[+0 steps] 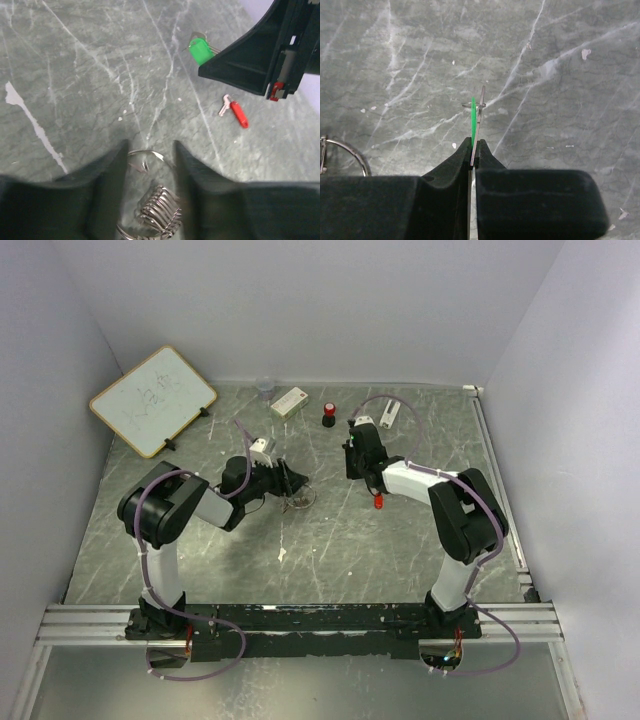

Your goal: Remove the keys from the keyring

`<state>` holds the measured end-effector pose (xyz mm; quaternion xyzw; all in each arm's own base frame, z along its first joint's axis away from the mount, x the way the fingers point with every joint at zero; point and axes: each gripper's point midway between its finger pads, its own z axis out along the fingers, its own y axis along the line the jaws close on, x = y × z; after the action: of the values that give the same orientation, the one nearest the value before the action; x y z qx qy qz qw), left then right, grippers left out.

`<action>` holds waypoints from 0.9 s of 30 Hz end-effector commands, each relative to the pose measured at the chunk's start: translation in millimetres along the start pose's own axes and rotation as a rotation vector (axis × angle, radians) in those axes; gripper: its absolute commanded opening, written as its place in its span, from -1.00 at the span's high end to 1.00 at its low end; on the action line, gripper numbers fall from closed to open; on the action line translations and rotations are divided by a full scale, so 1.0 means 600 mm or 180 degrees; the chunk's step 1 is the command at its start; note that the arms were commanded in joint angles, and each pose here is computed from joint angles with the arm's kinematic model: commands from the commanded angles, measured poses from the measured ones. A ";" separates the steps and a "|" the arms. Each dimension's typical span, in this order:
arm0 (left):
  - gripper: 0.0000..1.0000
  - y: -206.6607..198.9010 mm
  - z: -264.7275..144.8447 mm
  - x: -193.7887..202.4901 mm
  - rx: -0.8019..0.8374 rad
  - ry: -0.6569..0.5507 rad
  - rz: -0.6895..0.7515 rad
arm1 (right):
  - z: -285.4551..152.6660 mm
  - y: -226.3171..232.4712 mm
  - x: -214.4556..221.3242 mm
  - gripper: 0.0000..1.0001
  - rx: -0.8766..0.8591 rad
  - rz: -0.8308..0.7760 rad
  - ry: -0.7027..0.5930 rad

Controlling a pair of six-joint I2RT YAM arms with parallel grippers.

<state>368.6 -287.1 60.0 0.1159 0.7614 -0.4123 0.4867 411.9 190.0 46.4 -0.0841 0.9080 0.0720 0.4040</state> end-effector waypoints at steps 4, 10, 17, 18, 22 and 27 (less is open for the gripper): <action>-0.99 0.013 -0.001 -0.014 -0.0130 -0.0067 0.0069 | 0.011 -0.007 -0.007 0.80 0.0064 0.0049 -0.0028; -0.99 0.008 -0.010 -0.039 -0.0198 -0.0161 0.0184 | 0.009 -0.008 -0.006 0.38 0.0070 0.0021 -0.0011; -0.99 0.003 -0.037 -0.081 -0.0374 -0.0300 0.0392 | -0.025 -0.008 -0.029 0.36 0.0037 0.0076 -0.0173; -0.99 0.004 -0.042 -0.086 -0.0417 -0.0308 0.0421 | -0.033 -0.012 -0.021 0.35 0.0048 0.0074 -0.0175; -0.99 -0.003 -0.063 -0.110 -0.0511 -0.0378 0.0597 | -0.071 -0.018 -0.043 0.34 0.0049 0.0100 -0.0393; -0.99 -0.007 -0.101 -0.139 -0.0694 -0.0509 0.0743 | -0.121 -0.048 -0.061 0.07 0.0275 0.0214 -0.0707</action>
<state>369.0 -248.6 137.2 0.1242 0.7362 -0.3246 0.5807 389.8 170.7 97.1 -0.0615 0.8824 0.0765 0.4601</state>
